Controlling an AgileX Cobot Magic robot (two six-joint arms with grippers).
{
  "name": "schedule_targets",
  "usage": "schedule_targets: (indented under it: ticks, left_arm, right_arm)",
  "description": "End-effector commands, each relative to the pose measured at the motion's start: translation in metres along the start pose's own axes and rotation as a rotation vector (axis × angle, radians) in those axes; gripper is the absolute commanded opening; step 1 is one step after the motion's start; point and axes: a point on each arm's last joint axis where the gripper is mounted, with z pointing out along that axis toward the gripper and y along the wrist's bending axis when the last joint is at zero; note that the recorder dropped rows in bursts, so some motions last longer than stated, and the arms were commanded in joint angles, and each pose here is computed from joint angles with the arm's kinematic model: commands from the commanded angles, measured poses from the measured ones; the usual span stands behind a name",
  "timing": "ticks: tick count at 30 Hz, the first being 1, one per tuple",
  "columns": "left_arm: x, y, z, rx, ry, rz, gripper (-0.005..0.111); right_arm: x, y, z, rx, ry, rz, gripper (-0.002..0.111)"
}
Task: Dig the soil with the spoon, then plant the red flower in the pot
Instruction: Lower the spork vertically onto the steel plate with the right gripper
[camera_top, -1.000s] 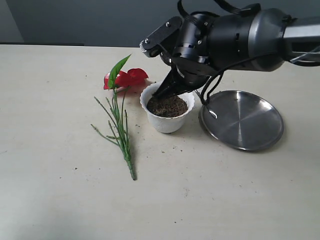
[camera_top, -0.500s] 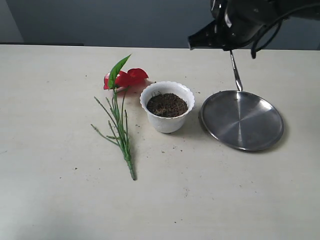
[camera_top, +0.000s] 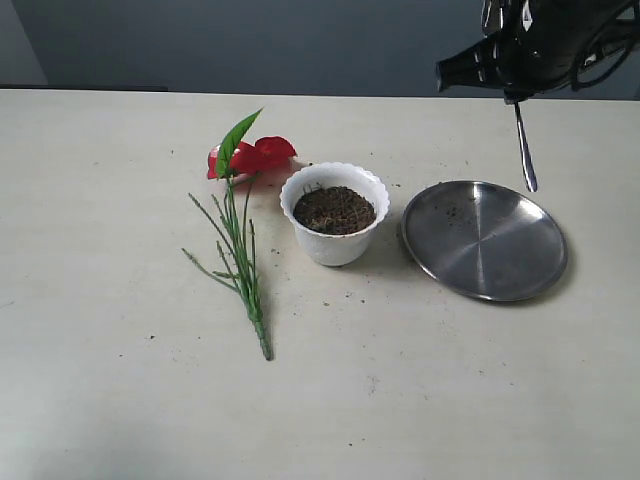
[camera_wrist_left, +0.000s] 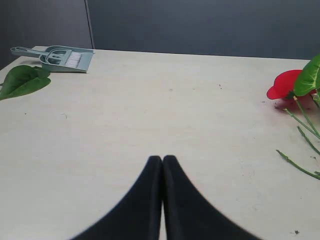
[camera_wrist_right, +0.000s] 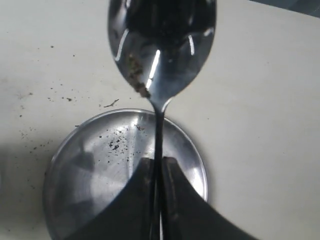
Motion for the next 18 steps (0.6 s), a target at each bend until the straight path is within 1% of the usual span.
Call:
schedule_targets:
  ticks: [1, 6, 14, 18]
  left_arm:
    - [0.001, 0.0, 0.0, 0.0, -0.006, -0.001, 0.0]
    - [0.001, 0.0, 0.0, 0.0, -0.006, -0.001, 0.0]
    - [0.001, 0.0, 0.0, 0.0, -0.006, -0.001, 0.0]
    - [0.001, 0.0, 0.0, 0.0, -0.006, -0.001, 0.0]
  right_arm:
    - [-0.002, -0.009, 0.004, 0.007, 0.013, 0.026, -0.001]
    - [0.004, -0.016, 0.03, 0.013, 0.097, 0.038, -0.001]
    - [0.016, -0.001, 0.065, -0.015, 0.22, 0.042, -0.001]
    - [0.022, 0.004, 0.075, -0.023, 0.269, 0.053, -0.001]
